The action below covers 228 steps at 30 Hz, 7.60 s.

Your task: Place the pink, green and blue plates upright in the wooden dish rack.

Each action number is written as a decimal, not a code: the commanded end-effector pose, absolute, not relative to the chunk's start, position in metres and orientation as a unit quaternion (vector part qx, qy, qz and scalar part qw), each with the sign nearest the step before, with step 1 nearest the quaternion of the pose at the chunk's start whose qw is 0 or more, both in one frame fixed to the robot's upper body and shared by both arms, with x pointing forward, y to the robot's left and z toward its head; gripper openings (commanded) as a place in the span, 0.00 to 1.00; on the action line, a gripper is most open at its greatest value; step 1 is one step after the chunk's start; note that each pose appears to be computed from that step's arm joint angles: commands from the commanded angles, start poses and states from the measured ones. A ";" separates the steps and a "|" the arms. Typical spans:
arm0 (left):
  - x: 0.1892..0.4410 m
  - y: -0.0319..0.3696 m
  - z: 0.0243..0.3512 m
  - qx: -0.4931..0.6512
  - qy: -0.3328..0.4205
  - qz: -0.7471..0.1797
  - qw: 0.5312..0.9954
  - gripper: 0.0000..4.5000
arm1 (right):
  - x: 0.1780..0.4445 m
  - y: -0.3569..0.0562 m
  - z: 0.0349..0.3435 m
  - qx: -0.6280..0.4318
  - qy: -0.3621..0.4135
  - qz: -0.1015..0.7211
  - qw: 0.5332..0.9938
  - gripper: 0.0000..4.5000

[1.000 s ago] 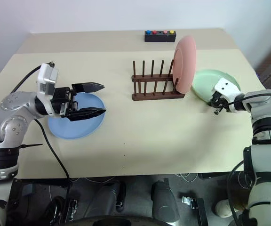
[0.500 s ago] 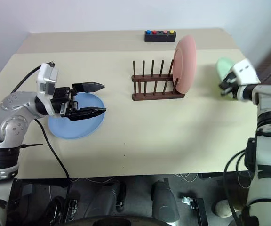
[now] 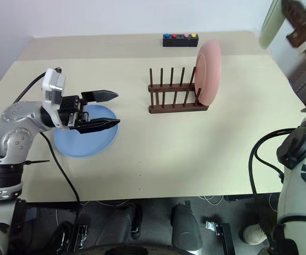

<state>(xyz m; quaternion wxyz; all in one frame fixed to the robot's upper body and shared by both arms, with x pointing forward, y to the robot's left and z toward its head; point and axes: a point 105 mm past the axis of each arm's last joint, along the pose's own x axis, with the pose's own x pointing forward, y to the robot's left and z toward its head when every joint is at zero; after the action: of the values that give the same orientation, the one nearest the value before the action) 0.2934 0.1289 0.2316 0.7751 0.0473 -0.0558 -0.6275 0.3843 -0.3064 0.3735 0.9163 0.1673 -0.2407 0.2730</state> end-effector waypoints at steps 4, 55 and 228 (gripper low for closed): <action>0.293 0.129 0.242 0.062 -0.081 -0.623 0.776 1.00 | 0.345 -0.264 0.437 0.255 -0.308 0.416 0.817 0.01; 0.291 0.132 0.247 0.041 -0.084 -0.618 0.781 1.00 | 0.355 -0.179 0.307 0.296 -0.096 0.496 0.810 0.01; 0.339 0.291 0.141 -0.162 0.480 -0.143 0.850 0.01 | 0.272 -0.139 0.263 -0.016 -0.130 0.621 0.772 1.00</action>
<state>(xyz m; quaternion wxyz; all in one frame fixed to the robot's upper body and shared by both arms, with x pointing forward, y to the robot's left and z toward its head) 0.3352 0.2883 0.1332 0.8411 -0.1670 0.4933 -0.1462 0.2758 -0.1375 0.2561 0.7747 -0.0037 -0.1154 0.6217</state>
